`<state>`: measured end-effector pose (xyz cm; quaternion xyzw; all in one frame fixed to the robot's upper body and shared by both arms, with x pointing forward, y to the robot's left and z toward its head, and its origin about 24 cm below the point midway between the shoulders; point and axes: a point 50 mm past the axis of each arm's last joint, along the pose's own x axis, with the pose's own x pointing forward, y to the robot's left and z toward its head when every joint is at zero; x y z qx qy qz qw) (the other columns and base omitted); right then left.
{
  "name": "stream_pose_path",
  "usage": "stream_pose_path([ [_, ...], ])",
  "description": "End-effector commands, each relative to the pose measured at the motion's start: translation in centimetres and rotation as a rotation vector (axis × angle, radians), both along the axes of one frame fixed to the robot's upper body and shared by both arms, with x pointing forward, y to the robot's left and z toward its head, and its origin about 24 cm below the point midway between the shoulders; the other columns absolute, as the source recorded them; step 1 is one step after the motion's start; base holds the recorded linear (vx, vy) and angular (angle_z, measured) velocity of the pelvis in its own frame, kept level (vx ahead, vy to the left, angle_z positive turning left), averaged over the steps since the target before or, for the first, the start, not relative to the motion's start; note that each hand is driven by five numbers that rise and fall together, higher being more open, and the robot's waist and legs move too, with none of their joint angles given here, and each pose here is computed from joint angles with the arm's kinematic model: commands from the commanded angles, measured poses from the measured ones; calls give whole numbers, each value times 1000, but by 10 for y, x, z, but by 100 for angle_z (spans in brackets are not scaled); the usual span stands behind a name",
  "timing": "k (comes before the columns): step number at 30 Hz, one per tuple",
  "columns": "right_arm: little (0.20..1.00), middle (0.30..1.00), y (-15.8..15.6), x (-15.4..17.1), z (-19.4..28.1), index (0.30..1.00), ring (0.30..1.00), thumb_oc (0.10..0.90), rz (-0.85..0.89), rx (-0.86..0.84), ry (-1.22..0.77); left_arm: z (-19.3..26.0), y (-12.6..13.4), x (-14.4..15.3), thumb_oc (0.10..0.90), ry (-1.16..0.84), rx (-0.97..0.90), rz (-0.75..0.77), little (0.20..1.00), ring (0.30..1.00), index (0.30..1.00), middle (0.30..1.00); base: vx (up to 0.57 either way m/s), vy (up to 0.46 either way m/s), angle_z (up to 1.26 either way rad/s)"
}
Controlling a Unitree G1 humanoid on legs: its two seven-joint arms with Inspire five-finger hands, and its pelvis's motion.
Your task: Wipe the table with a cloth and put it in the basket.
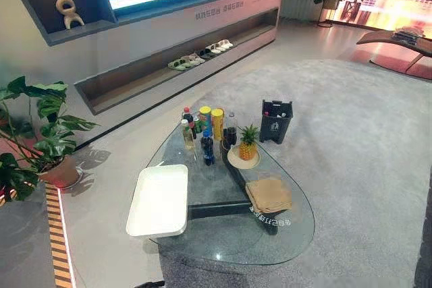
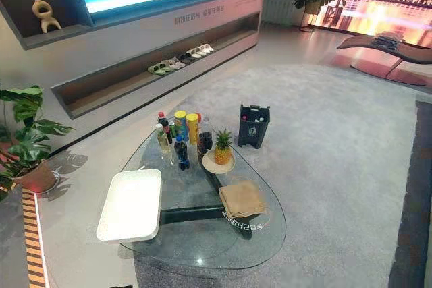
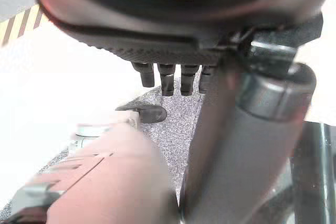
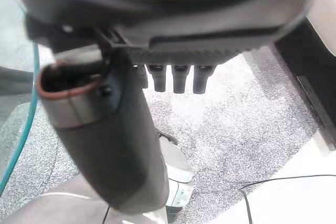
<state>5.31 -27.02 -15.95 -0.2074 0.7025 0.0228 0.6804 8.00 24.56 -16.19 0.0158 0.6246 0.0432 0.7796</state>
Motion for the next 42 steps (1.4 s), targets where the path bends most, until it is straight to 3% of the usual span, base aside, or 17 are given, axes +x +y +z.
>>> stream_pose_path([
  [1,900,900,-4,23,5,900,900,800,29,-29,-27,3,1,14,800,-9,26,-78,900,900,900,900,-177,-22,-31],
  [42,900,900,-11,18,7,900,900,800,6,-43,-17,5,9,15,800,-44,51,20,900,900,900,900,6,1,0],
])
